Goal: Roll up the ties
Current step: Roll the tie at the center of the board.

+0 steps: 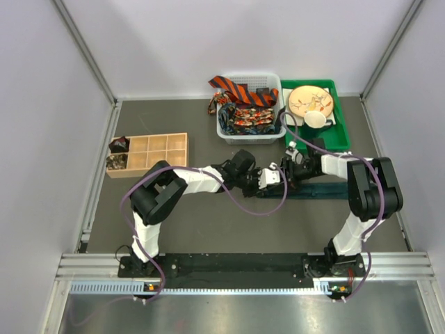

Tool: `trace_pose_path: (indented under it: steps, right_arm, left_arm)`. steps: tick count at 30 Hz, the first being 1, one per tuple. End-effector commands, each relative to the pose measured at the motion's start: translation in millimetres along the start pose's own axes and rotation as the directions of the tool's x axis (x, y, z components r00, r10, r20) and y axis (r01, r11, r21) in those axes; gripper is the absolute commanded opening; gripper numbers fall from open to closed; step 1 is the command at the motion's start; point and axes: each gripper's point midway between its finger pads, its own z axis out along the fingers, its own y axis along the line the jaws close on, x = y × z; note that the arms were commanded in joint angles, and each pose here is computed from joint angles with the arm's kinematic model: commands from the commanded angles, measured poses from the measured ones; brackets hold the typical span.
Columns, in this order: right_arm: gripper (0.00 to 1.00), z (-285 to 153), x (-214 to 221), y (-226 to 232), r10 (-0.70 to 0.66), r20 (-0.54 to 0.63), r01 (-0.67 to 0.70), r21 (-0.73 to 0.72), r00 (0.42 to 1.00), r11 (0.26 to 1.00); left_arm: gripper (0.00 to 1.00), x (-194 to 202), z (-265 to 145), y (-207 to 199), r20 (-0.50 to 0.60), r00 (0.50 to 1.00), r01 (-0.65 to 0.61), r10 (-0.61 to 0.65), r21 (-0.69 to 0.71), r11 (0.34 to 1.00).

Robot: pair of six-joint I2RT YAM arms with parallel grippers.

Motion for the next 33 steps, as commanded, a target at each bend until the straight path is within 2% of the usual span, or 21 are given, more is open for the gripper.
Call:
trace_pose_path:
  steps: [1, 7, 8, 10, 12, 13, 14, 16, 17, 18, 19, 21, 22, 26, 33]
  right_arm:
    - [0.50, 9.7, -3.9, 14.8, -0.022, -0.002, 0.022, -0.080, 1.000, 0.997]
    - [0.47, 28.9, -12.3, 2.7, -0.058, 0.014, 0.058, -0.028, 0.998, 0.998]
    - [0.38, 30.8, -13.3, 1.2, -0.062, 0.013, 0.062, -0.028, 0.998, 0.998]
    - [0.28, 33.5, -12.1, -5.2, -0.057, 0.002, 0.057, -0.010, 0.998, 0.998]
    - [0.00, 34.4, -10.5, -12.0, -0.076, -0.011, 0.076, 0.013, 0.997, 0.997]
    - [0.00, 34.4, -8.9, -16.2, -0.068, -0.024, 0.069, 0.029, 0.997, 0.997]
    - [0.00, 34.6, -8.1, -18.7, -0.085, -0.029, 0.086, 0.035, 0.996, 0.996]
    - [0.00, 34.1, -6.4, -27.3, -0.086, -0.034, 0.088, 0.065, 0.996, 0.994]
    - [0.00, 33.3, -4.4, -30.6, -0.094, -0.043, 0.097, 0.076, 0.995, 0.992]
    - [0.00, 33.1, -4.6, -34.2, -0.095, -0.044, 0.099, 0.091, 0.994, 0.991]
    - [0.00, 32.8, -4.2, -38.6, -0.087, -0.047, 0.092, 0.107, 0.995, 0.990]
    - [0.00, 30.6, -5.7, -44.7, -0.082, -0.044, 0.087, 0.131, 0.996, 0.987]
    - [0.00, 30.1, -5.8, -45.7, -0.081, -0.044, 0.086, 0.132, 0.996, 0.987]
    - [0.00, 28.3, -8.0, -52.8, -0.079, -0.038, 0.084, 0.154, 0.996, 0.985]
    - [0.00, 22.4, -17.9, -71.1, -0.044, -0.024, 0.049, 0.244, 0.999, 0.969]
  left_arm:
    - [0.29, 76.8, -12.5, -27.4, -0.309, 0.949, 0.079, -0.062, 0.044, 0.996]
    - [0.31, 75.9, -8.3, -30.8, -0.330, 0.943, 0.053, -0.029, 0.066, 0.996]
    - [0.31, 77.1, -9.2, -31.7, -0.339, 0.940, 0.058, -0.031, 0.069, 0.996]
    - [0.32, 78.1, -8.6, -31.3, -0.349, 0.937, 0.058, -0.030, 0.070, 0.996]
    - [0.35, 80.2, -9.0, -33.1, -0.359, 0.933, 0.065, -0.034, 0.077, 0.995]
    - [0.37, 78.8, -8.8, -33.5, -0.356, 0.934, 0.075, -0.043, 0.076, 0.994]
    - [0.45, 79.1, -9.0, -35.0, -0.355, 0.933, 0.086, -0.053, 0.079, 0.993]
    - [0.53, 76.1, -7.4, -33.2, -0.312, 0.946, 0.116, -0.092, 0.061, 0.991]
    - [0.60, 72.8, -6.7, -31.6, -0.283, 0.953, 0.131, -0.109, 0.059, 0.990]
    - [0.63, 54.3, -4.0, -29.8, -0.182, 0.977, 0.131, -0.114, 0.089, 0.987]
    - [0.67, 59.1, -7.8, -27.9, -0.147, 0.976, 0.174, -0.160, 0.087, 0.981]
    - [0.82, 36.9, -13.7, -26.9, -0.017, 0.984, 0.178, -0.177, 0.140, 0.974]
    - [0.87, 31.6, -15.8, -16.9, 0.058, 0.983, 0.169, -0.177, 0.112, 0.979]
    - [0.90, 8.5, -22.8, -12.0, 0.219, 0.969, 0.089, -0.111, 0.107, 0.990]
    - [0.86, -4.6, -5.6, -13.6, 0.334, 0.933, 0.082, -0.132, 0.160, 0.984]
